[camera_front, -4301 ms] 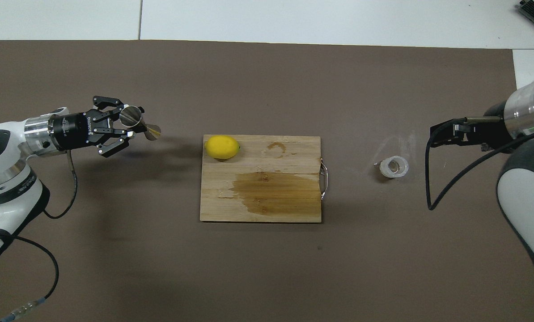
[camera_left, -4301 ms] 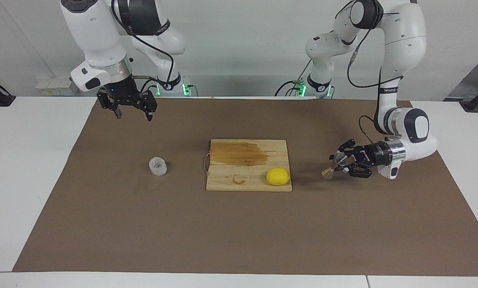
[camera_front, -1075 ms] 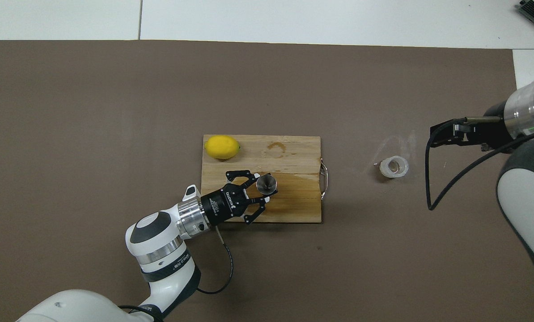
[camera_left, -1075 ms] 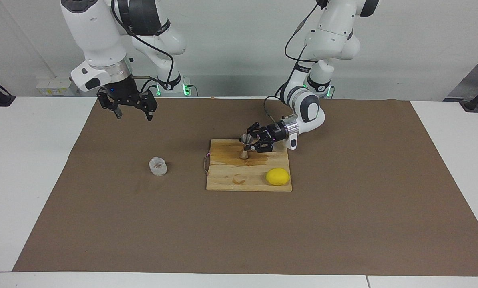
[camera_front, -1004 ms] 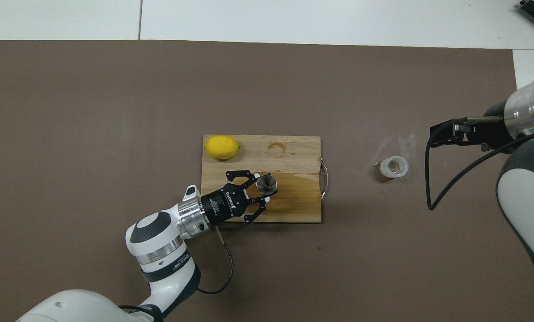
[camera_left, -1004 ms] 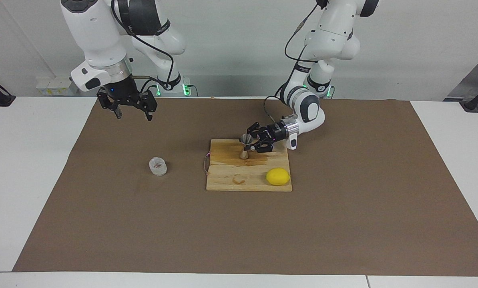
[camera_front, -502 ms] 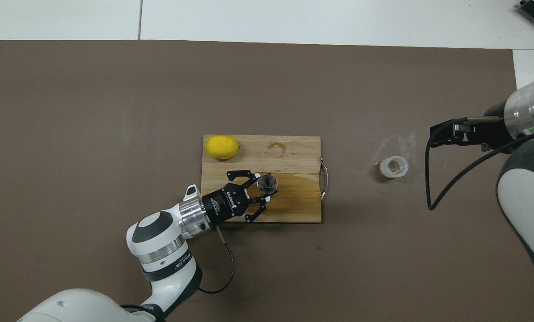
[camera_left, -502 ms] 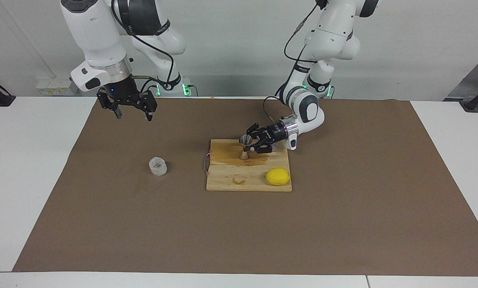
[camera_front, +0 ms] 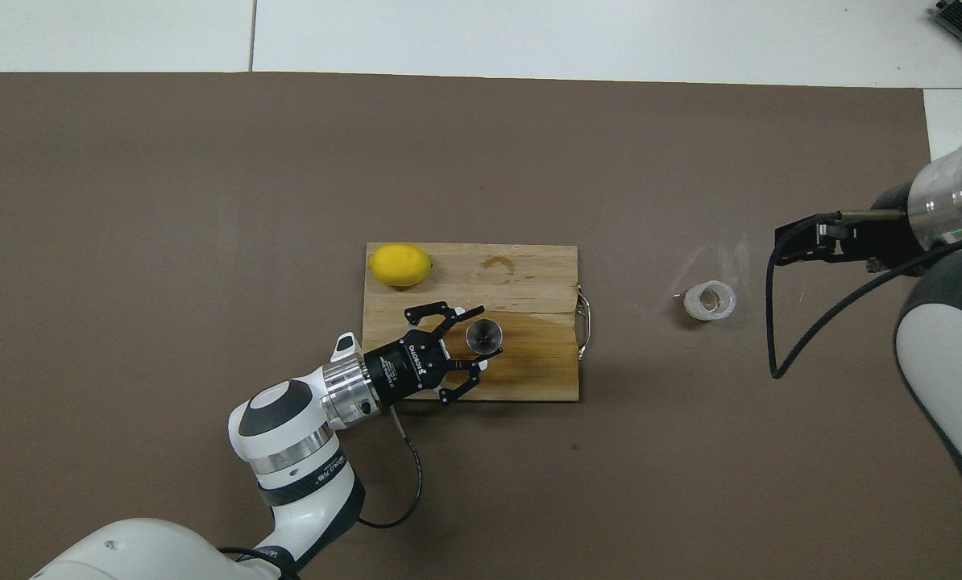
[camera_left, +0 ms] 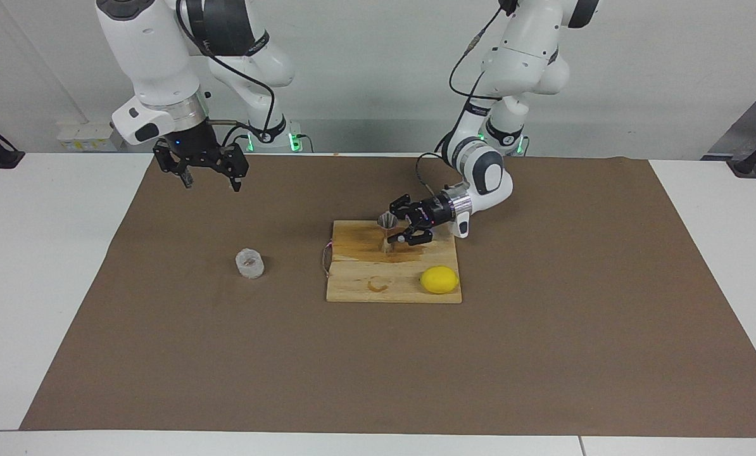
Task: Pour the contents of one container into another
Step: 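Lower the metal cup onto the wooden board and open the left gripper, then withdraw the left gripper while the right gripper reaches the clear cup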
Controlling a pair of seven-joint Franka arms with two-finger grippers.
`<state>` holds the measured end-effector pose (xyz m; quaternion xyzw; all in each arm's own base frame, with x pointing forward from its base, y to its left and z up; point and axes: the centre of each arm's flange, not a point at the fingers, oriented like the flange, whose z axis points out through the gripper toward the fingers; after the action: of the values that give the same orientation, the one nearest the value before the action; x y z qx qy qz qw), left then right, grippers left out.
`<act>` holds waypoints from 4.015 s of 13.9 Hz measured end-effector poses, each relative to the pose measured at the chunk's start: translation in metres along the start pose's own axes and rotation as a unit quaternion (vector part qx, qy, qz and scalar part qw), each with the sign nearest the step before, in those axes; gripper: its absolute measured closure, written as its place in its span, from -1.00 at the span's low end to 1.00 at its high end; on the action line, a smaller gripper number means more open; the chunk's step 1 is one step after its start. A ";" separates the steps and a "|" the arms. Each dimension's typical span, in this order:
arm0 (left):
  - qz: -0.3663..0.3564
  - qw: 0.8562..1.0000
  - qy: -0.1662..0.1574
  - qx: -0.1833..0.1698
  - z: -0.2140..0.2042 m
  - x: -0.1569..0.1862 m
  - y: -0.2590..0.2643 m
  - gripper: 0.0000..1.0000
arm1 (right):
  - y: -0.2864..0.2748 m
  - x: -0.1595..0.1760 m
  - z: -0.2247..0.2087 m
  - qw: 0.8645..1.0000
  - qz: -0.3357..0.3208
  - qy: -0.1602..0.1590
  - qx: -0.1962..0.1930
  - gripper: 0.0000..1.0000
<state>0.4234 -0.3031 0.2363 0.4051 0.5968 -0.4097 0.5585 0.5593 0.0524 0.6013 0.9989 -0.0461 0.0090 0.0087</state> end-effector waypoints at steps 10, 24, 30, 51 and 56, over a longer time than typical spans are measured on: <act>0.007 1.000 0.014 -0.008 0.003 -0.004 0.006 -1.00 | 0.000 0.000 0.000 1.000 0.000 0.000 0.000 -1.00; 0.003 1.000 0.018 -0.012 0.011 -0.047 0.001 -1.00 | 0.000 0.000 0.000 1.000 0.000 0.000 0.000 -1.00; -0.009 0.999 0.037 -0.030 0.008 -0.094 0.017 -1.00 | 0.000 0.000 0.000 1.000 0.000 0.000 0.000 -1.00; 0.162 0.899 0.363 0.184 -0.097 -0.189 0.163 -1.00 | 0.004 0.013 0.064 0.949 -0.314 0.030 0.021 -1.00; 0.233 0.820 0.454 0.258 -0.130 -0.222 0.185 -1.00 | 0.044 0.032 0.143 0.862 -0.495 0.047 0.096 -1.00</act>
<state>0.5644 -0.1245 0.4564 0.8016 0.5430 -0.1762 0.1778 0.5901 0.0032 0.4592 0.8844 0.4561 0.0553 -0.0820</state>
